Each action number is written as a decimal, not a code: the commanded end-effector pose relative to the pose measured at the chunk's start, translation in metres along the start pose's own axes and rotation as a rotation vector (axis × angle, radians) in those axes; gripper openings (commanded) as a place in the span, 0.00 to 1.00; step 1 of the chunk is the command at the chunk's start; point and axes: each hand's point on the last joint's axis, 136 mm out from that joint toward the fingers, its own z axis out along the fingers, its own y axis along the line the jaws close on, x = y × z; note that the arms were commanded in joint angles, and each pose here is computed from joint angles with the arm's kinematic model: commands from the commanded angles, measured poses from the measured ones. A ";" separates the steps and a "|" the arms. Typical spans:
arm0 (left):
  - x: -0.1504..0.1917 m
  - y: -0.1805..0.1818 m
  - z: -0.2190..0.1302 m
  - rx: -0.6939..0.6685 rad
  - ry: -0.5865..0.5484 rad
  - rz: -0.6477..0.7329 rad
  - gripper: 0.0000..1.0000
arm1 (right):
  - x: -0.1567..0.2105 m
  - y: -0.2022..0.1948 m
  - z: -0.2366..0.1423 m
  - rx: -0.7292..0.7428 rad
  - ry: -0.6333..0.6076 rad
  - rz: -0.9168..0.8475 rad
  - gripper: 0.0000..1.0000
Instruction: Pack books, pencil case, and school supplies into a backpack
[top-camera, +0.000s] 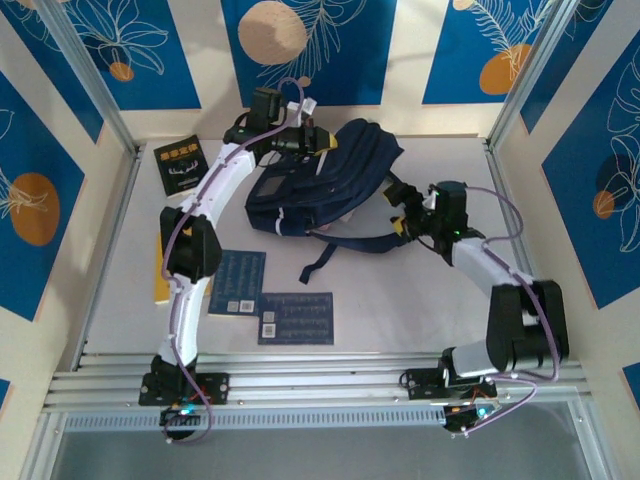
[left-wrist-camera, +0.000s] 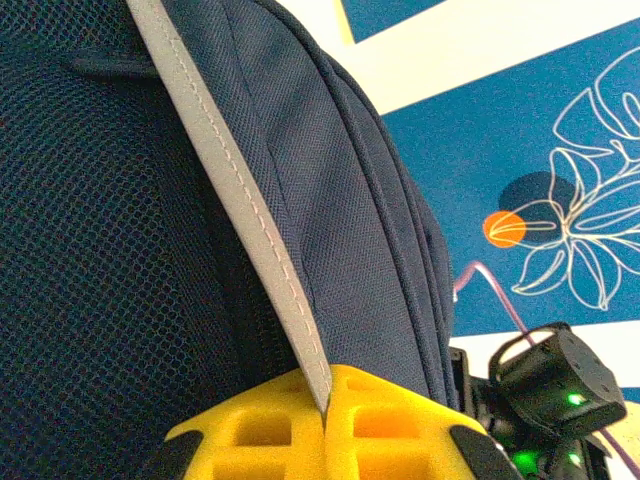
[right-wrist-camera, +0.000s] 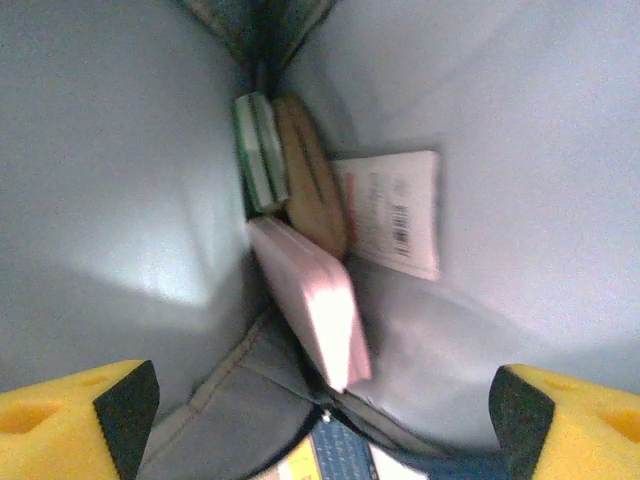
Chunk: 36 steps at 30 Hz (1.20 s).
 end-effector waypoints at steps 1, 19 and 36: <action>-0.001 -0.005 0.000 -0.044 -0.021 0.061 0.00 | -0.003 -0.027 -0.041 0.172 -0.091 0.064 0.87; 0.068 -0.053 -0.048 -0.291 -0.003 0.198 0.53 | 0.115 0.034 -0.092 0.092 0.078 -0.617 0.86; 0.342 0.096 -0.186 -0.624 -0.100 -0.321 0.58 | 0.248 -0.037 -0.005 0.256 0.692 -0.804 0.84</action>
